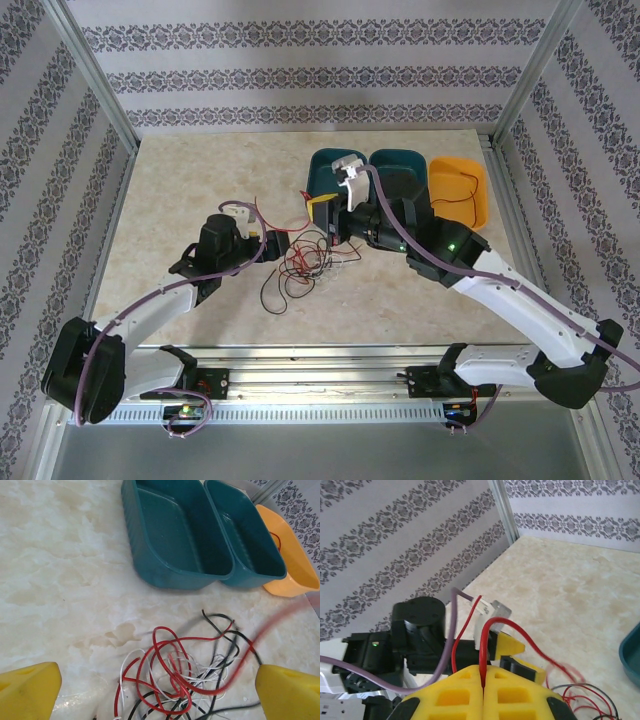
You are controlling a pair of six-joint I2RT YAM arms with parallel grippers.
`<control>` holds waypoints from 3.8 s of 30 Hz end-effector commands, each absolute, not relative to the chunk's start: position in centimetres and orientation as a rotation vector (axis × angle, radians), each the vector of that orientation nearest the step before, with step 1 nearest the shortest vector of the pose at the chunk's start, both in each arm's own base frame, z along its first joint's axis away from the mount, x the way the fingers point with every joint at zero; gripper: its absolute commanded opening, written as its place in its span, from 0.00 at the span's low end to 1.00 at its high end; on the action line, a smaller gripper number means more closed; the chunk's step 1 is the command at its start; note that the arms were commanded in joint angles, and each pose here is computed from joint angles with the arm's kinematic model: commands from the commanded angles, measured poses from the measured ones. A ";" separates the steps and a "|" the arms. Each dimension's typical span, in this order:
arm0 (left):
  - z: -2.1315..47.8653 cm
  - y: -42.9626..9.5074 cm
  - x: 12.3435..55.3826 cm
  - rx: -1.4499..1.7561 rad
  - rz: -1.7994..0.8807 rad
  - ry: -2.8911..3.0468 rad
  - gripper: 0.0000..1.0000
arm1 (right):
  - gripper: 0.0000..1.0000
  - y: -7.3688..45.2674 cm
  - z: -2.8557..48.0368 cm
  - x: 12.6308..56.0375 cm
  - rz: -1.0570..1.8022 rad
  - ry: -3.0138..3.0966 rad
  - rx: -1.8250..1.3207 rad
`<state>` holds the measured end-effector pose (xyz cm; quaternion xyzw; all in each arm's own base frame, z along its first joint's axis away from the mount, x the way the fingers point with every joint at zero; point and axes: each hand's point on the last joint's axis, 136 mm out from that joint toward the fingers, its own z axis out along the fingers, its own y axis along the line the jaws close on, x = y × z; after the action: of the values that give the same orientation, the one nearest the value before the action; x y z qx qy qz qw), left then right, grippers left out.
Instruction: Untangle the cables
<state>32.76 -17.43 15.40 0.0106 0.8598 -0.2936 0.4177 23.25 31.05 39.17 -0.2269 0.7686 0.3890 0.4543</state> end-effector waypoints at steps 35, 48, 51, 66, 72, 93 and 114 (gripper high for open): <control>14.2 -17.4 33.2 -0.005 -0.752 2.161 1.00 | 0.00 21.3 50.9 27.9 0.773 1.684 -0.286; 14.0 -16.8 32.8 -0.012 -0.724 2.164 0.99 | 0.00 8.0 48.7 32.3 0.429 1.709 0.094; 14.1 -16.7 32.7 -0.012 -0.720 2.163 0.99 | 0.00 5.0 48.2 32.8 0.343 1.705 0.174; 13.6 -15.8 32.1 -0.012 -0.663 2.175 0.99 | 0.00 -3.6 43.7 37.3 0.038 1.766 0.362; 13.6 -15.6 32.0 -0.007 -0.644 2.179 0.99 | 0.00 -5.4 42.3 39.5 -0.016 1.789 0.378; 12.6 -16.1 32.1 -0.009 -0.673 2.207 0.99 | 0.00 -8.9 36.1 46.2 -0.081 1.861 0.414; 12.4 -15.6 31.3 -0.026 -0.675 2.203 0.99 | 0.00 -9.7 28.1 45.6 -0.076 2.006 0.462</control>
<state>31.32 -16.12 12.14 -0.0055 0.8760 -0.2699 0.3996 45.32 -9.11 28.47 0.1847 0.8377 -0.0357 0.5127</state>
